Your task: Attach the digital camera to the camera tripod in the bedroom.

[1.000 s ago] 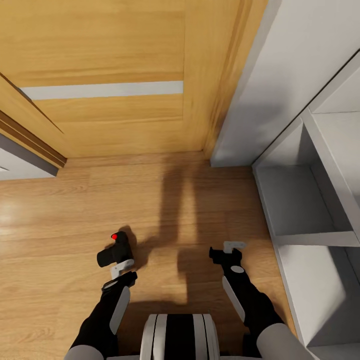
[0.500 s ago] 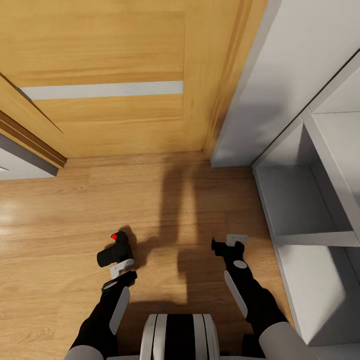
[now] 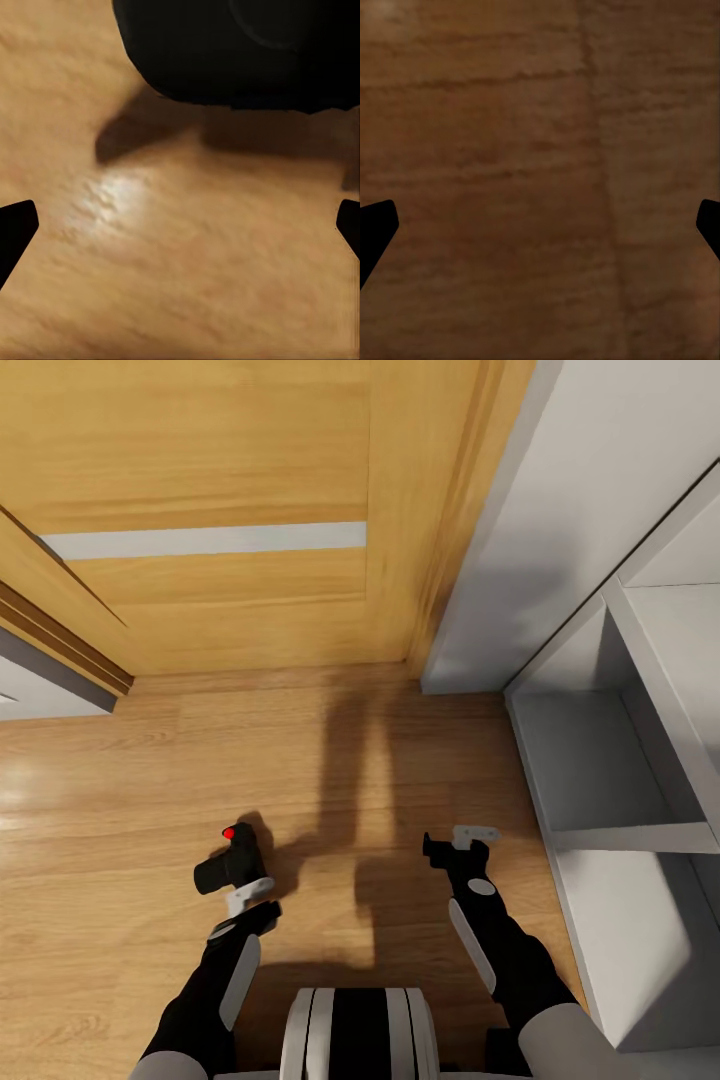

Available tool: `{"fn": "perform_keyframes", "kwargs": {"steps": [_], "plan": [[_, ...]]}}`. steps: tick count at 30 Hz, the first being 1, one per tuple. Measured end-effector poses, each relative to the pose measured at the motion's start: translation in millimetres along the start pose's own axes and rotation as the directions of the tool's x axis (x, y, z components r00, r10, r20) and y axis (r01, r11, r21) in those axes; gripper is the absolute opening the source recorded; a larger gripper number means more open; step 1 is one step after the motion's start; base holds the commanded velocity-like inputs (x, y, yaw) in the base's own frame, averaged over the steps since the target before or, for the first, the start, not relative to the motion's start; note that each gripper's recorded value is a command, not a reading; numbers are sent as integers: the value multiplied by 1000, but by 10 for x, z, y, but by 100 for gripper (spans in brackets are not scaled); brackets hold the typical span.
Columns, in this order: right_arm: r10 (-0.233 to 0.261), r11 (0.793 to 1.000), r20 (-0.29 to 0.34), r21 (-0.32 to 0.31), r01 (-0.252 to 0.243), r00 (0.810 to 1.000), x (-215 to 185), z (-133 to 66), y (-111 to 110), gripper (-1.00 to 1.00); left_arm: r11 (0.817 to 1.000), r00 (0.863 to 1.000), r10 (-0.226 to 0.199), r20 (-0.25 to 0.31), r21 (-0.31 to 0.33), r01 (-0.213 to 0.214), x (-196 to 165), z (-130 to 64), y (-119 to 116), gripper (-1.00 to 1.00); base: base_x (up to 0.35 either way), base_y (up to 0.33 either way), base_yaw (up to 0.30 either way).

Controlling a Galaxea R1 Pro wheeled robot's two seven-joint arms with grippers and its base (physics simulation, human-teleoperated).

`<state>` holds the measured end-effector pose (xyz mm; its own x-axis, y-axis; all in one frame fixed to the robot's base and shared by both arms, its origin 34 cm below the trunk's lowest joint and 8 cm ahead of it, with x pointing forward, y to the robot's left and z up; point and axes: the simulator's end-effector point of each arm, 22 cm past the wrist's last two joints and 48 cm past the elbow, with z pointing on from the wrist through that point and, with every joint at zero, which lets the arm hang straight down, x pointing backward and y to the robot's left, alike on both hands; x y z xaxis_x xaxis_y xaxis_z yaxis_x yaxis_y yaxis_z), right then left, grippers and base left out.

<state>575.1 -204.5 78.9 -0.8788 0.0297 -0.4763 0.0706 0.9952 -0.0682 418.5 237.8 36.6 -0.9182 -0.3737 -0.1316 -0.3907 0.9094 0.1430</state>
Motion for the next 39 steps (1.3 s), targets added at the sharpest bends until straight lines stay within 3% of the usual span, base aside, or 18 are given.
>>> {"fn": "perform_keyframes", "kwargs": {"steps": [13,28,33,39], "plan": [[-2,1000,-5,0,2,1000,25,2,4,100,994,1000,-2,-4,107,3,11,-11,-234,100,0,0,0],[-3,1000,-8,0,3,1000,35,3,2,100,993,1000,-9,-7,121,10,19,-16,-272,100,0,0,0],[-1,1000,-14,-2,1,1000,66,5,20,100,993,1000,-17,26,116,14,-124,-47,-279,100,0,0,0],[-12,1000,-2,1,12,1000,18,6,-17,100,994,1000,3,13,105,-4,-63,-29,-244,100,0,0,0]]}}
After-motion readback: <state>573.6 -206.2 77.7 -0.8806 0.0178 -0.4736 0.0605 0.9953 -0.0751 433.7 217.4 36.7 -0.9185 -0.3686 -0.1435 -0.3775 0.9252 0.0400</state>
